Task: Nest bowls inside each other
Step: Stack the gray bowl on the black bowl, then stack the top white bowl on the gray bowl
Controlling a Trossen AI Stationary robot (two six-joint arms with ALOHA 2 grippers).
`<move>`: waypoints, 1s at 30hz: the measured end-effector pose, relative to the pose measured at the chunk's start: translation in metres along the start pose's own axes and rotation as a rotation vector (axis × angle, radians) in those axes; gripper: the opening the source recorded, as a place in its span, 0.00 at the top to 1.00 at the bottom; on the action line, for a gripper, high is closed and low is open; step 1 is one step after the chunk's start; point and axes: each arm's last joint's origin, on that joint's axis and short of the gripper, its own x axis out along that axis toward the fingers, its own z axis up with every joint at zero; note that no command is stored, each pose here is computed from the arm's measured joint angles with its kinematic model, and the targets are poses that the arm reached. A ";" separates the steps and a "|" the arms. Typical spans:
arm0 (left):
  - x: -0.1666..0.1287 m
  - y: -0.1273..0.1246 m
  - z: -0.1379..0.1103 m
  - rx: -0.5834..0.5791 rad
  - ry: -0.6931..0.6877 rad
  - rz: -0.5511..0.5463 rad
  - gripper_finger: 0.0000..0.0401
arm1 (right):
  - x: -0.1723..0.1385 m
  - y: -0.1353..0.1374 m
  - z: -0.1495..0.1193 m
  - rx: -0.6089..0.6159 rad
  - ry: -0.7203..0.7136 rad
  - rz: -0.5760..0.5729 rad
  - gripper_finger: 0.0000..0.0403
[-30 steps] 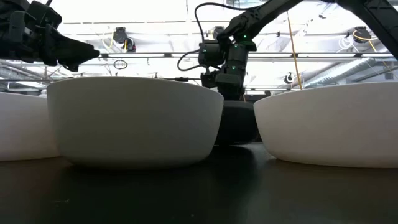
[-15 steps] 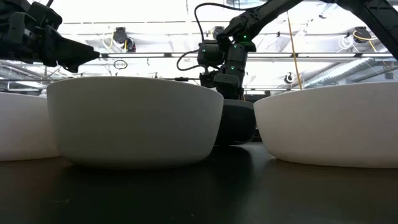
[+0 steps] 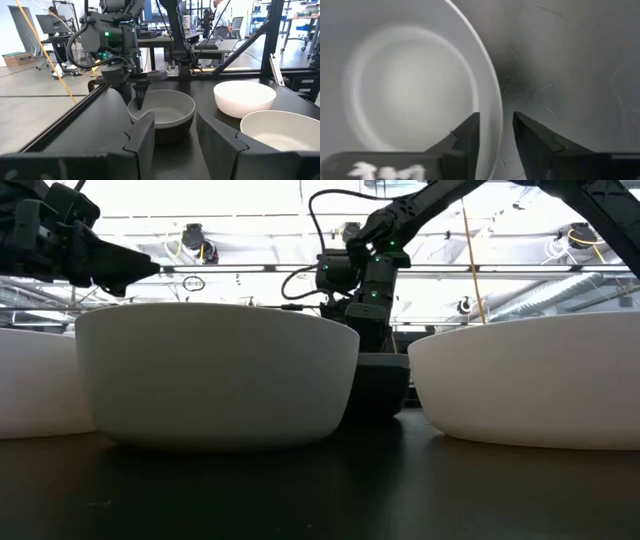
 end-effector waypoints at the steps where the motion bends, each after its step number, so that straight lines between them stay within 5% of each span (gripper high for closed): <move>1: 0.000 0.000 0.000 0.000 0.000 0.000 0.63 | 0.000 0.000 0.000 0.001 -0.002 0.000 0.69; 20: 0.000 0.000 0.000 0.014 0.000 0.000 0.63 | -0.002 0.000 0.005 -0.036 -0.049 -0.004 0.66; 30: 0.000 0.000 0.000 0.019 0.000 0.018 0.63 | -0.055 0.008 0.004 -0.086 -0.219 -0.035 0.66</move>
